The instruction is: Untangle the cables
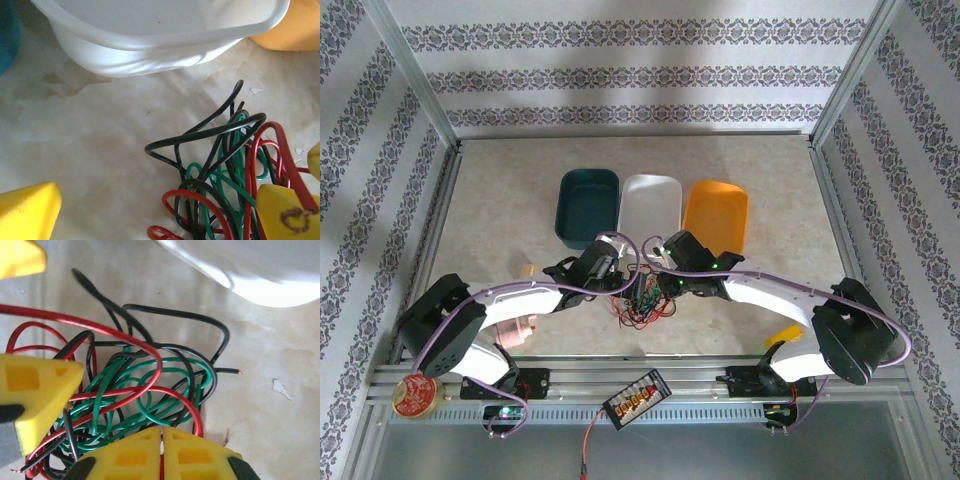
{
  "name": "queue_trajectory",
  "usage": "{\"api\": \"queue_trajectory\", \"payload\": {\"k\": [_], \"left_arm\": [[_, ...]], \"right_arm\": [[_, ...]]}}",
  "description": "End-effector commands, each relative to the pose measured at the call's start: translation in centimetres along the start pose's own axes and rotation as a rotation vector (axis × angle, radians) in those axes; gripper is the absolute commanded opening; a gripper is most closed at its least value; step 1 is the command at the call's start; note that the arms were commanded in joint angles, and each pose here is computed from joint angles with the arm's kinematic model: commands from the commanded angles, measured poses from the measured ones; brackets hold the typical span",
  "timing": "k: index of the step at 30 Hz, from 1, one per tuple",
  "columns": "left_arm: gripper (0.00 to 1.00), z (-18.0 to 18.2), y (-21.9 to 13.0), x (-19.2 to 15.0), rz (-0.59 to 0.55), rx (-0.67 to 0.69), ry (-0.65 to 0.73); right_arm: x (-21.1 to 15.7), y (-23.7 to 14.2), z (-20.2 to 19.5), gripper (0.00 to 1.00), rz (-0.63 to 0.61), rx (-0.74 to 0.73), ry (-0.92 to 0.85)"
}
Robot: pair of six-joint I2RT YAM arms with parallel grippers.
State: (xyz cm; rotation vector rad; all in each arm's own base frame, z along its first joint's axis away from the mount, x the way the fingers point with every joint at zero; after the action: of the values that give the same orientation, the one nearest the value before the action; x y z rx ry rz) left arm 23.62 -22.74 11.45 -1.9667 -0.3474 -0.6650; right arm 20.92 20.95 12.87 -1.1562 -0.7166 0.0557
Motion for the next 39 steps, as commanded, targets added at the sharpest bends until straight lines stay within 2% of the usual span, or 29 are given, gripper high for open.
{"api": "queue_trajectory", "payload": {"k": [1, 5, 7, 11, 15, 17, 24, 34, 39], "left_arm": [[0.98, -1.1, 0.4, 0.5, -0.009, -0.039, 0.012], [0.87, -1.0, 1.3, 0.1, 0.009, -0.035, 0.015], [0.78, -0.8, 1.8, 0.0, 0.016, -0.021, 0.014], [0.53, -0.4, 2.5, -0.3, 0.019, 0.006, 0.006], [0.22, 0.0, 3.0, -0.5, 0.022, 0.04, -0.003], [0.14, 0.2, 3.1, -0.6, 0.024, 0.057, -0.004], [0.04, 1.1, 2.8, -0.8, 0.011, 0.11, -0.011], [0.04, 2.6, 1.6, -1.8, -0.011, 0.178, -0.022], [0.02, 3.1, 1.2, -2.2, -0.007, 0.212, -0.024]], "right_arm": [[0.5, -1.5, -0.8, 0.0, -0.068, -0.033, 0.024], [1.5, -3.6, -1.7, 0.0, -0.153, -0.044, 0.059], [2.0, -4.7, -2.2, 0.0, -0.196, -0.054, 0.078], [2.9, -7.0, -3.1, 0.0, -0.28, -0.074, 0.112], [3.7, -9.3, -4.0, 0.0, -0.368, -0.116, 0.147], [3.9, -10.4, -4.6, 0.0, -0.408, -0.15, 0.162], [3.8, -13.9, -7.4, 0.0, -0.544, -0.323, 0.275], [2.1, -18.5, -12.1, 0.0, -0.679, -0.561, 0.473], [2.0, -21.4, -13.8, 0.0, -0.743, -0.658, 0.518]]}}
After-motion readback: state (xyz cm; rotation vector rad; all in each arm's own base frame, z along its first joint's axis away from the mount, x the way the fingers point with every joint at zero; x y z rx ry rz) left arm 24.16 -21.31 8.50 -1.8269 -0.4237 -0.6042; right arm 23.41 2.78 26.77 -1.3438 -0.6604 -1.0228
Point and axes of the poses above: each hand's point on the last joint's axis, 136 mm out from that joint toward the fingers, its own y axis out along the fingers, its own z axis along the line the jaws close on, x = y × z, the point moved 7 cm from there along -y, back along the fingers, and after that the axes turned 4 degrees about -y, right-handed, at the moved point
